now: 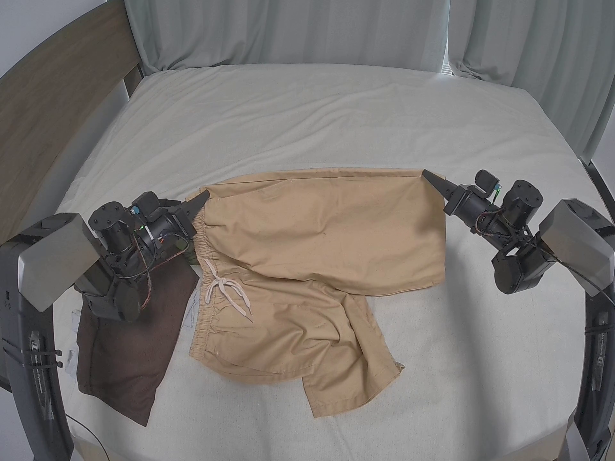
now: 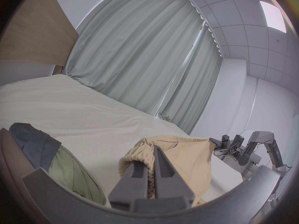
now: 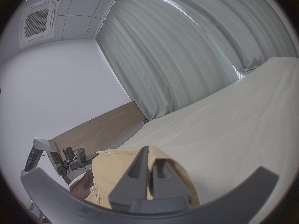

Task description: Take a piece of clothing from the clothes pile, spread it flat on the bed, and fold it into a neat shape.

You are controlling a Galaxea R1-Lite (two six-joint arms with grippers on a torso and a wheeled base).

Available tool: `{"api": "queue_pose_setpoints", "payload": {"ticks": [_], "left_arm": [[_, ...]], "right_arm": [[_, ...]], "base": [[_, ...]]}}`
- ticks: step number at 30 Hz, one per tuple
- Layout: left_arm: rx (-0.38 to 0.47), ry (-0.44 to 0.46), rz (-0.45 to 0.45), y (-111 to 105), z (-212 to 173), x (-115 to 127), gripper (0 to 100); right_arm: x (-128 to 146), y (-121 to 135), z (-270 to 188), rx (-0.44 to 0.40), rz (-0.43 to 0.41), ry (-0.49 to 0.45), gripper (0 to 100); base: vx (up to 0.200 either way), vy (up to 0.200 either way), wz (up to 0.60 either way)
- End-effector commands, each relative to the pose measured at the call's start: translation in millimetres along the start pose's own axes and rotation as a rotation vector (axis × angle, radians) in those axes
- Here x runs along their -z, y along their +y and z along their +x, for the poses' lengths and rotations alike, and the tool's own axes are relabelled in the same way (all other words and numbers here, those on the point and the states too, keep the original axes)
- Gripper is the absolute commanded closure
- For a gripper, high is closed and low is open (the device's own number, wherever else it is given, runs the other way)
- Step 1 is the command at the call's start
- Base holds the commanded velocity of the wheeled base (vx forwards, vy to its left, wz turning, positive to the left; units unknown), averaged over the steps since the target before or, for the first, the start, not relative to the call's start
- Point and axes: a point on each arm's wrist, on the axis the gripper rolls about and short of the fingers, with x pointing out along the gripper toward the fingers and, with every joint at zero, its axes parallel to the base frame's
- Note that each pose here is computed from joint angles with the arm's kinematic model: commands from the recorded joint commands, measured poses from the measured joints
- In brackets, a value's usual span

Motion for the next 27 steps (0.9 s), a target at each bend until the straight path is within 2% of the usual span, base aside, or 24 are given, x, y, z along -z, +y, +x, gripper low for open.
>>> {"api": "queue_pose_setpoints", "payload": {"ticks": [1, 9, 10, 11, 20, 21, 22, 23, 27], "left_arm": [[-0.010, 0.013, -0.015, 8.5, 2.3, 12.3, 100], [-0.009, -0.001, -0.016, 16.7, 9.6, 18.0, 100], [-0.007, -0.001, -0.026, 17.0, 10.6, 19.0, 100], [0.003, -0.017, -0.085, 27.3, 21.0, 28.8, 100], [0.007, -0.020, -0.087, 28.4, 22.5, 29.1, 100], [0.007, -0.017, -0.089, 28.3, 21.8, 29.9, 0], [0.008, -0.012, -0.092, 27.8, 21.7, 30.9, 0], [0.007, -0.011, -0.094, 28.3, 21.8, 31.9, 0], [0.018, -0.006, -0.139, 24.8, 25.5, 36.7, 0]], "right_arm": [[8.4, -9.3, 5.7, -0.002, -0.002, -0.001, 100], [18.1, -23.5, 16.4, 0.000, -0.001, -0.001, 100], [19.4, -24.9, 17.3, 0.001, 0.001, 0.001, 100], [21.3, -34.6, 27.8, 0.006, -0.003, 0.000, 100], [24.7, -38.7, 31.8, 0.005, -0.001, 0.002, 100], [24.4, -38.9, 32.3, 0.004, -0.003, 0.000, 100], [24.5, -39.2, 32.6, 0.004, -0.003, 0.000, 100], [25.9, -39.2, 33.0, 0.003, -0.002, 0.001, 0], [21.8, -39.6, 36.3, 0.000, -0.009, -0.006, 0]], "base": [[0.000, 0.000, 0.00], [0.000, 0.000, 0.00], [0.000, 0.000, 0.00], [0.000, 0.000, 0.00], [0.000, 0.000, 0.00], [0.000, 0.000, 0.00], [0.000, 0.000, 0.00], [0.000, 0.000, 0.00], [0.000, 0.000, 0.00]]}}
